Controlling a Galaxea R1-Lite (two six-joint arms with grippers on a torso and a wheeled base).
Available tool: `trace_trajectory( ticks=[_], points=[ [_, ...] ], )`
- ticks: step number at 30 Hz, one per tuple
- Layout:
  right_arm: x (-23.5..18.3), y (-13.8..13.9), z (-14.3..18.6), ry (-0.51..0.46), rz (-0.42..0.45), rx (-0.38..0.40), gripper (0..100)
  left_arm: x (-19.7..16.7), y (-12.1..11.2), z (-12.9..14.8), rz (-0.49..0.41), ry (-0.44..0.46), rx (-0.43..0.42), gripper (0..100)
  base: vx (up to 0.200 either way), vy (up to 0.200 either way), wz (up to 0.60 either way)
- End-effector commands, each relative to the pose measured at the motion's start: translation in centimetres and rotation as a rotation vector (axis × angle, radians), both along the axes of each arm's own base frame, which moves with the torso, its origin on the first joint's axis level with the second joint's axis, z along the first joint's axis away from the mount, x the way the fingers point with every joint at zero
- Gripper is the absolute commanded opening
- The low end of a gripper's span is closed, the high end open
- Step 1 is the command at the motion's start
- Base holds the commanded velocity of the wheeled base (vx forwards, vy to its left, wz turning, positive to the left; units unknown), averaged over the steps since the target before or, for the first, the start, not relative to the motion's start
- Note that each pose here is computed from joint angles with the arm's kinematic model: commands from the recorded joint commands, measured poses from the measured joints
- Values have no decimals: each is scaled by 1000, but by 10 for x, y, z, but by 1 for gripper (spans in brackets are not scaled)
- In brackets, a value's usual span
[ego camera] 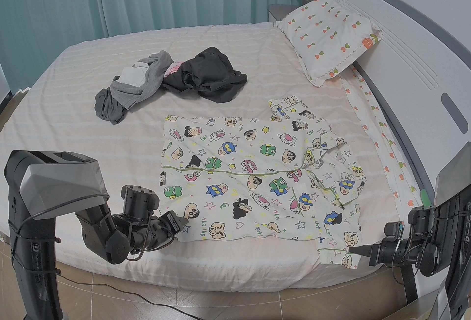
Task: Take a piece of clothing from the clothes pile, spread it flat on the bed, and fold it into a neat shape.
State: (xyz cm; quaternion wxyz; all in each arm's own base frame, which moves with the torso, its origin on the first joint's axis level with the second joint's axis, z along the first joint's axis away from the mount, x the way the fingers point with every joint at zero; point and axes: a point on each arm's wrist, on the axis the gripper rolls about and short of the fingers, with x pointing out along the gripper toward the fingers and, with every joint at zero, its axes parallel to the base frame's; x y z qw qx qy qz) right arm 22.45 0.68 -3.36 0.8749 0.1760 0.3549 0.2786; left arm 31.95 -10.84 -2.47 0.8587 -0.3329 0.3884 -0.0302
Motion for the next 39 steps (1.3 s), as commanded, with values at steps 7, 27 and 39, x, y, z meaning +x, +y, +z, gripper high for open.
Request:
trace_trajectory(
  ticks=[7, 27, 39],
  points=[
    [1, -1, 2, -18, -3, 1, 0, -7, 6, 3, 11, 11, 4, 0, 0, 0, 0],
    [-12, -6, 21, -26, -48, 2, 0, -38, 8, 31, 38, -25, 38, 0, 0, 0, 0],
    [-25, -6, 22, 87, -32, -1, 0, -54, 14, 35, 43, -3, 41, 0, 0, 0, 0]
  ],
)
